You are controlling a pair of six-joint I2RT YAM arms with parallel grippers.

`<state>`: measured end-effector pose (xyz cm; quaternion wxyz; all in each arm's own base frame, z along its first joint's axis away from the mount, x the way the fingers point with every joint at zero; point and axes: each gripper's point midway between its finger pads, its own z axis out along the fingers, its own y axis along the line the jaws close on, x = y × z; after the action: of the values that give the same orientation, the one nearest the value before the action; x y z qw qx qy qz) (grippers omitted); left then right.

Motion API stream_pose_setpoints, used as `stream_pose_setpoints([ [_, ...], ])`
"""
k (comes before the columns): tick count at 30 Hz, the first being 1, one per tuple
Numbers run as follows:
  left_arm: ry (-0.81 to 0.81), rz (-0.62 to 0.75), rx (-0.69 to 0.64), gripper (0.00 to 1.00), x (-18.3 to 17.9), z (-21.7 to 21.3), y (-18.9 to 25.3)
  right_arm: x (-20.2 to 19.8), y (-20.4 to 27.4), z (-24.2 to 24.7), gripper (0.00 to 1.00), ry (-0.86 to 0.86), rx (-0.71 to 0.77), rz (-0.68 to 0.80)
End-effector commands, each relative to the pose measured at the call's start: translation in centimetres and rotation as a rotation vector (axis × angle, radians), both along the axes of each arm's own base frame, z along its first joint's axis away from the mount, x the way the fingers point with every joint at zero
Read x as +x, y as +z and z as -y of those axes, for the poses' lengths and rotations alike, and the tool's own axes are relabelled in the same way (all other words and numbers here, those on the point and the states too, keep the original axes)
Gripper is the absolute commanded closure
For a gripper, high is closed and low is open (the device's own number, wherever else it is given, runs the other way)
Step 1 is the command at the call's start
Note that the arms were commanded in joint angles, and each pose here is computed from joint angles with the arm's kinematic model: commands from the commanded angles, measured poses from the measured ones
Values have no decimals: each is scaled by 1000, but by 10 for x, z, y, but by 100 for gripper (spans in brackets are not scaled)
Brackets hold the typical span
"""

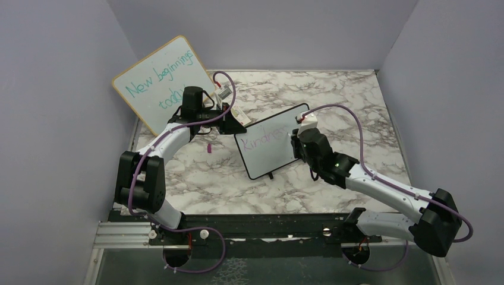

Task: Write a sentence on the whiteboard

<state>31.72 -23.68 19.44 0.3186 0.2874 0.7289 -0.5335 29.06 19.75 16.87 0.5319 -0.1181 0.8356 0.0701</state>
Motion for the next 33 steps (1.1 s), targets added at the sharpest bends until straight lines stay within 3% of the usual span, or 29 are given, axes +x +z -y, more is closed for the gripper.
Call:
stream_pose_setpoints([
  [1, -7, -88, 54, 100, -8, 2, -31, -11, -16, -4, 100, 51, -3, -71],
  [14, -8, -88, 54, 100, -9, 2, -31, -5, 6, -22, 100, 99, 76, -18],
  [33, 8, -93, 65, 100, -6, 0, -32, -15, 26, -4, 100, 73, 118, 53],
])
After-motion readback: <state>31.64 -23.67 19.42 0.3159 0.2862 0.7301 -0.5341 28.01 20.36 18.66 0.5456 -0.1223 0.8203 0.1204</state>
